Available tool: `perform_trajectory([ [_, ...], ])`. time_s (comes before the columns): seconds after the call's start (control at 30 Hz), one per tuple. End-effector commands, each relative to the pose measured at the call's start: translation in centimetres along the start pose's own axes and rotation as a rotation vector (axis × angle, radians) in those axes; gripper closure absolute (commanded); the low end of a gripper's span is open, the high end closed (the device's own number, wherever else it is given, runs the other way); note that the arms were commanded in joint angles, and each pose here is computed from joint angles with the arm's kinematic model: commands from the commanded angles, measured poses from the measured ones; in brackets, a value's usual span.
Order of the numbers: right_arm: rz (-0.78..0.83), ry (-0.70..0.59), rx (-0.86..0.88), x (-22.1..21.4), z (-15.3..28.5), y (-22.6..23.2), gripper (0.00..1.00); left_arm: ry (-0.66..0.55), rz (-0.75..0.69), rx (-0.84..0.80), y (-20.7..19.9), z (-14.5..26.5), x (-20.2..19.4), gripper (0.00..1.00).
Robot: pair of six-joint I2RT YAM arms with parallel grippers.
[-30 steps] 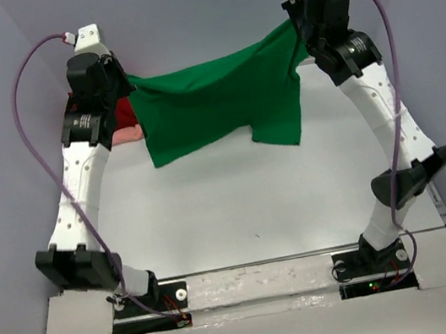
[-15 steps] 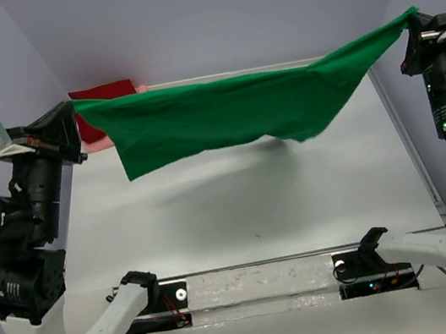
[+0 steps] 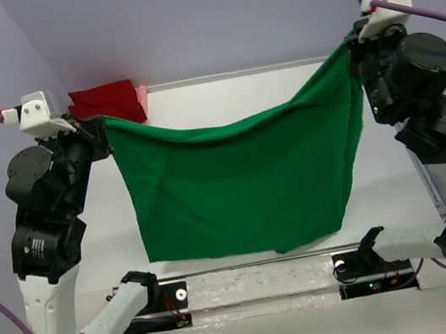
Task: Fold and stack the t-shirts
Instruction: Flatten out the tshirt
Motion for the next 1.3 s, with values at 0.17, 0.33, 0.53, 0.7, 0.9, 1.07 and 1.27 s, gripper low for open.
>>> perform_trajectory([
  [0.17, 0.007, -0.123, -0.016, 4.7, -2.8, 3.3, 1.0, -0.088, 0.038, -0.028, -1.8, -5.4, 2.5, 1.0],
  [0.33, 0.052, -0.173, -0.051, 6.7, -3.5, 3.4, 1.0, -0.163, 0.0, -0.103, -3.3, -4.8, 7.0, 1.0],
  [0.53, 0.079, -0.161, -0.059, 6.8, -5.2, 5.4, 1.0, -0.105, -0.048, 0.007, -3.3, -9.4, 6.7, 1.0],
  [0.7, 0.091, -0.17, -0.092, 8.2, -0.8, 4.7, 1.0, -0.203, -0.012, -0.033, -4.5, -4.0, 9.3, 1.0],
  [0.9, 0.057, -0.194, -0.19, 9.0, 6.5, 0.1, 1.0, -0.274, 0.026, -0.02, -1.9, 3.6, 10.7, 1.0],
  [1.07, 0.039, -0.169, -0.17, 5.5, 7.9, 0.8, 1.0, -0.296, 0.043, 0.001, -0.1, 7.9, 10.5, 1.0],
  [1.27, -0.026, -0.266, -0.151, 6.3, 8.4, 3.7, 1.0, -0.265, 0.003, -0.005, -0.2, 7.0, 9.5, 1.0],
])
Point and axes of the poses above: each gripper's point midway between its finger pads, its own z axis back along the fingers, its own y axis along the line the jaws close on, x = y × z, the point moved 6 cm from there along z, back along the fingers, and after that the axes turned 2 degrees about -z, right-handed, at the moved point
